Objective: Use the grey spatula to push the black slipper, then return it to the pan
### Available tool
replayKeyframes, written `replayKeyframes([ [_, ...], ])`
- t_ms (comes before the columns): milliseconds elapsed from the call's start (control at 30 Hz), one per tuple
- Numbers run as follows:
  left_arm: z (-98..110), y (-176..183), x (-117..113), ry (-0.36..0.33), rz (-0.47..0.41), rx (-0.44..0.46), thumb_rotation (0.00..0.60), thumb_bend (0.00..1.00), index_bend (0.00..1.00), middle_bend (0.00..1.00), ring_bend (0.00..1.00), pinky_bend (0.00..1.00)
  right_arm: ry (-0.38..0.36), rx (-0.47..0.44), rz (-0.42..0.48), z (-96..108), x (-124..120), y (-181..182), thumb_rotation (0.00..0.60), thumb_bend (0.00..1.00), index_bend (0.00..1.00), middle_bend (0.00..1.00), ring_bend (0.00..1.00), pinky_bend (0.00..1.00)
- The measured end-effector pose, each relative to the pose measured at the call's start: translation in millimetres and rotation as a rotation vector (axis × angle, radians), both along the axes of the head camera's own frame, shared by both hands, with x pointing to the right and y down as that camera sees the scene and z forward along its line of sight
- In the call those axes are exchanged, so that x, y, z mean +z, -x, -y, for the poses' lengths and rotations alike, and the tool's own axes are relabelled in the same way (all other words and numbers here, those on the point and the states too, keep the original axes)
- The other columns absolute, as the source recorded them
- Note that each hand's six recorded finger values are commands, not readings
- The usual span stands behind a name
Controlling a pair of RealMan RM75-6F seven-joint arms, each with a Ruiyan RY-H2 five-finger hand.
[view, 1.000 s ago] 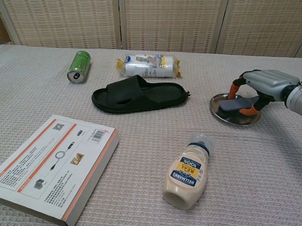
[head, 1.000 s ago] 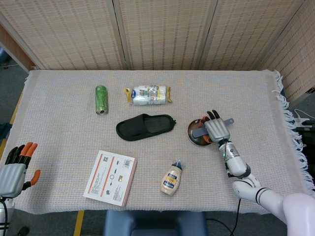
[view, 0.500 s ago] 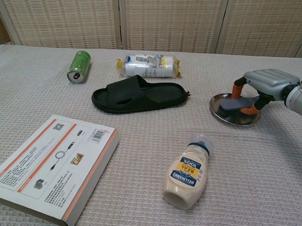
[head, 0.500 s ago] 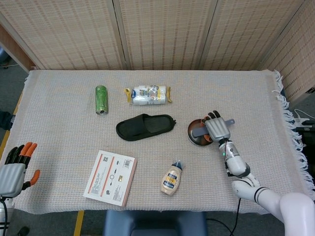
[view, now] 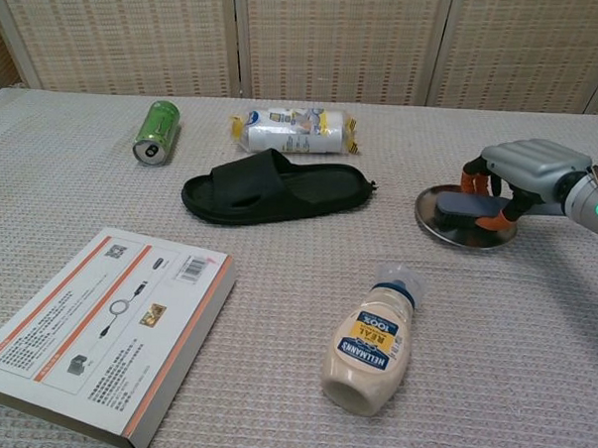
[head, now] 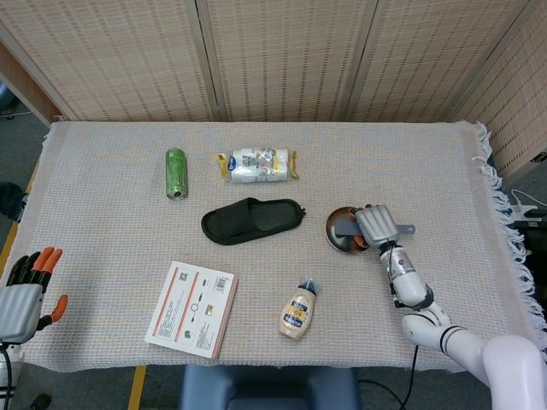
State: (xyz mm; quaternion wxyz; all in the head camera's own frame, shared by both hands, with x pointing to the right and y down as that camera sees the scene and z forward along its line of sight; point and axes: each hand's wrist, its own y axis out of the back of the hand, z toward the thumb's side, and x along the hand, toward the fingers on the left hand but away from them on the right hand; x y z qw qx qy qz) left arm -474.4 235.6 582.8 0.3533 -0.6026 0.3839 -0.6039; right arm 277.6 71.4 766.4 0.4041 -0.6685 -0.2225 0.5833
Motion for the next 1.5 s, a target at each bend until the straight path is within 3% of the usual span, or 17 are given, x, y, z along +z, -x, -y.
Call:
replayKeyframes([
  [367, -1, -3, -1, -0.001, -0.006, 0.01, 0.6, 0.42, 0.0, 0.0, 0.0, 0.06, -0.022, -0.005, 0.022, 6, -14, -4, 0.6, 0.29, 0.78, 0.59, 0.47, 0.57],
  [633, -2, -4, -2, 0.002, -0.015, 0.012, 0.6, 0.43, 0.0, 0.0, 0.0, 0.06, -0.011, -0.033, 0.034, 12, -21, 5, 0.6, 0.45, 0.8, 0.6, 0.5, 0.57],
  [1167, 1, 1, -7, 0.005, -0.052, -0.013, 0.6, 0.43, 0.0, 0.0, 0.0, 0.07, -0.078, -0.263, -0.047, 58, -43, 105, 0.6, 0.45, 0.82, 0.62, 0.52, 0.57],
  [1500, 2, 2, -12, 0.003, -0.092, -0.012, 0.6, 0.43, 0.0, 0.0, 0.0, 0.07, -0.057, -0.304, -0.085, 53, -17, 176, 0.6, 0.45, 0.83, 0.62, 0.52, 0.57],
])
